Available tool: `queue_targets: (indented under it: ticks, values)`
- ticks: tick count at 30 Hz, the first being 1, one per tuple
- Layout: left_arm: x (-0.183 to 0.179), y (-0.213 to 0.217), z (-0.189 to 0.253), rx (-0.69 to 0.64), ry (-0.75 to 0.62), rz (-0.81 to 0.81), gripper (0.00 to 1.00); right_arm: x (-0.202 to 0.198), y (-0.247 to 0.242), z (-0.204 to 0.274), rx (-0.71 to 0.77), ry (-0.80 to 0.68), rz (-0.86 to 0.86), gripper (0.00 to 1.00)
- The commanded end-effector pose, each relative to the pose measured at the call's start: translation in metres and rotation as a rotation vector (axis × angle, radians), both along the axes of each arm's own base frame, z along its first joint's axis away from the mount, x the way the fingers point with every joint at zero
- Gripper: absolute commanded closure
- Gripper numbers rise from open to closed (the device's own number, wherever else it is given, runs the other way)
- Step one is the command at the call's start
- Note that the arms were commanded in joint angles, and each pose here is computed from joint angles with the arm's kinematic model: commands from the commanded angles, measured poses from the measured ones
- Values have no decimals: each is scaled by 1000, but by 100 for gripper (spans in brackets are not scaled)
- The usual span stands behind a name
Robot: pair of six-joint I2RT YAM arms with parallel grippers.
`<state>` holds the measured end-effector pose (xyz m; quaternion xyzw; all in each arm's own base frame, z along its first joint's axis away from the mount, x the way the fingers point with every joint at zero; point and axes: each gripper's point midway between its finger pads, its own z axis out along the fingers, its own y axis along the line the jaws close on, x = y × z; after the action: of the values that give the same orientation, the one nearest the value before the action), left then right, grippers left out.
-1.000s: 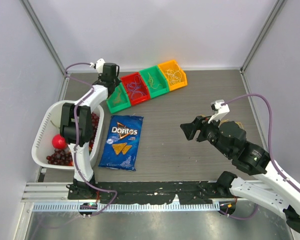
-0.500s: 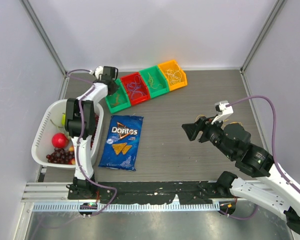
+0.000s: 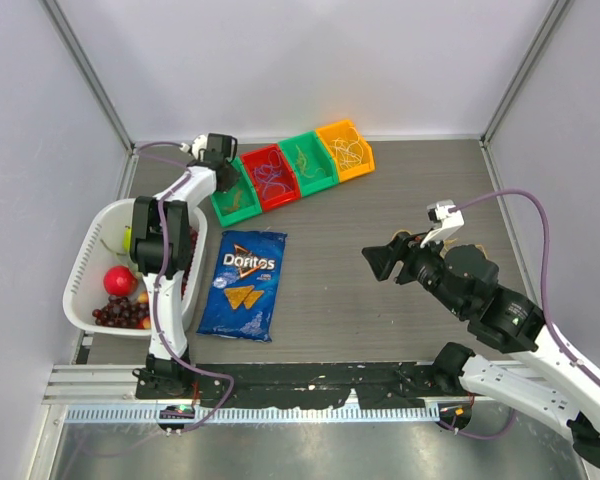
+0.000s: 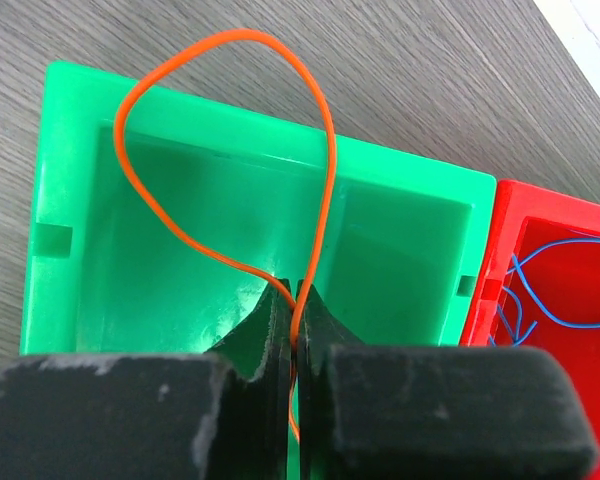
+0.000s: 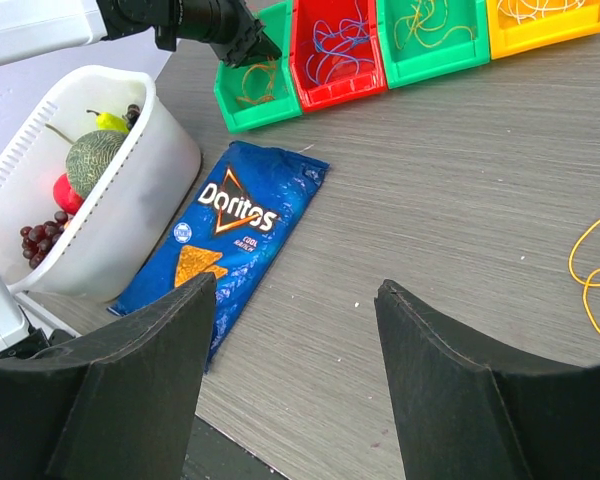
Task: Untangle the cables
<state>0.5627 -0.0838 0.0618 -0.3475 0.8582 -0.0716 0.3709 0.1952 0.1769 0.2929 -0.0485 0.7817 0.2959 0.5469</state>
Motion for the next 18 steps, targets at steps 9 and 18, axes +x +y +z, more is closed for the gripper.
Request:
queue_targets:
  ticks: [9,18]
  values:
    - [-8,-3,63,92,-122,-32,57,4,12,8,53,-20,21,30]
    - [-18,5,113,166,-198,-58,40,6,21,5,56,-10,43,30]
